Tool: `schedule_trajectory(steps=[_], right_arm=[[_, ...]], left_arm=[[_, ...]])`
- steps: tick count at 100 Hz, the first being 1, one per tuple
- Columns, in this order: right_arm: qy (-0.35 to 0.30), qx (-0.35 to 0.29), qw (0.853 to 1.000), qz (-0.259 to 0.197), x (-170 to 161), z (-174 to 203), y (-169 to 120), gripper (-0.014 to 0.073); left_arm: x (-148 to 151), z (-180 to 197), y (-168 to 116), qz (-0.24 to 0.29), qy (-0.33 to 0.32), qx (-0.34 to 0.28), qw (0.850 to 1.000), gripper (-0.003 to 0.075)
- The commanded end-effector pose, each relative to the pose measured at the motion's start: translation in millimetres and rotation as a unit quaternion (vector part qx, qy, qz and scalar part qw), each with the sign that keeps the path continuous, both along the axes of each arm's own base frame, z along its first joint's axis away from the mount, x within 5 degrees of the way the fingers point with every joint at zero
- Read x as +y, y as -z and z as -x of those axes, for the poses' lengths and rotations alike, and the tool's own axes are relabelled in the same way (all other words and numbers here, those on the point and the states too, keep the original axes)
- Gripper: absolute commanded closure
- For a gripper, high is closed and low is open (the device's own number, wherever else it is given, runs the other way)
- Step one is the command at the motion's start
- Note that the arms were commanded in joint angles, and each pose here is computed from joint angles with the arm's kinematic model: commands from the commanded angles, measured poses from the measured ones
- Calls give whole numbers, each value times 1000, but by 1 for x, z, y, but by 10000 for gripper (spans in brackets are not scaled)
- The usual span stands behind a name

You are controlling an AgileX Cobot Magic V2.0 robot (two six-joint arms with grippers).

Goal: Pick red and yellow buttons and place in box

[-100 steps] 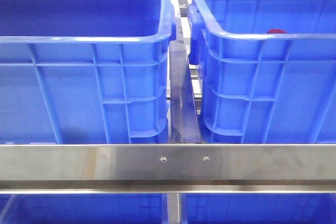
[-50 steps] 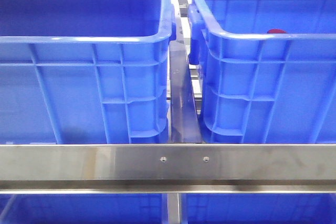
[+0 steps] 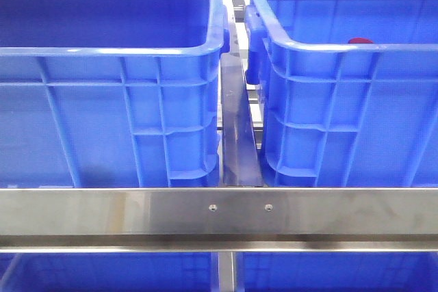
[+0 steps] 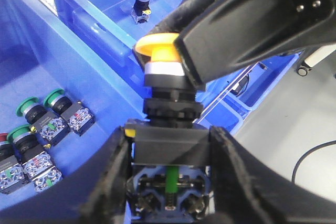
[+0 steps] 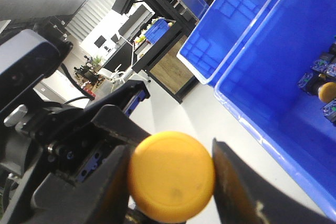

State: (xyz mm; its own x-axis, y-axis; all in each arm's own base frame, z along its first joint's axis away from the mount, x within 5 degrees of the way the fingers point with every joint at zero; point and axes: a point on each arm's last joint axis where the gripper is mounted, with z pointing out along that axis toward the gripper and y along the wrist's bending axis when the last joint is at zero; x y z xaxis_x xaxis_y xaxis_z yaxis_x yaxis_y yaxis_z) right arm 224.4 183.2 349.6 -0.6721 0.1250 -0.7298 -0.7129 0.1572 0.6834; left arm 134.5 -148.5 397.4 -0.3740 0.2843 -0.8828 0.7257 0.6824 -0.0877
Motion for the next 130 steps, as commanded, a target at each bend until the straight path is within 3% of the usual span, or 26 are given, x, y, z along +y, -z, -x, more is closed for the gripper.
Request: schedule_trajectory(steps=[1,12,21,52,79,105,130], right_arm=[[0,-1,997,-84,-3,4,-29,376],[-1,-2,997,-83,-3,4,-29,376],[0,-2,997,-83,-3,4,-29,376],[52,-15,996,-76,-23,-12,-28,376],[109,-25,992,-62,-53,-30,-26,376],[126,-30,990,-50,-65,-34,-24,376],[143,-35,989,-29,-67,-37,-21,376]], left_arm=[[1,2,-18,45,1,-36,998,464],[1,2,-18,44,1,-36,998,263],[1,2,-18,43,1,-37,998,197],[13,7,-24,52,-12,-48,997,198],[55,0,-25,49,-131,-70,988,208],[110,11,-11,50,-284,-86,954,208],[140,41,9,56,-377,-104,919,209]])
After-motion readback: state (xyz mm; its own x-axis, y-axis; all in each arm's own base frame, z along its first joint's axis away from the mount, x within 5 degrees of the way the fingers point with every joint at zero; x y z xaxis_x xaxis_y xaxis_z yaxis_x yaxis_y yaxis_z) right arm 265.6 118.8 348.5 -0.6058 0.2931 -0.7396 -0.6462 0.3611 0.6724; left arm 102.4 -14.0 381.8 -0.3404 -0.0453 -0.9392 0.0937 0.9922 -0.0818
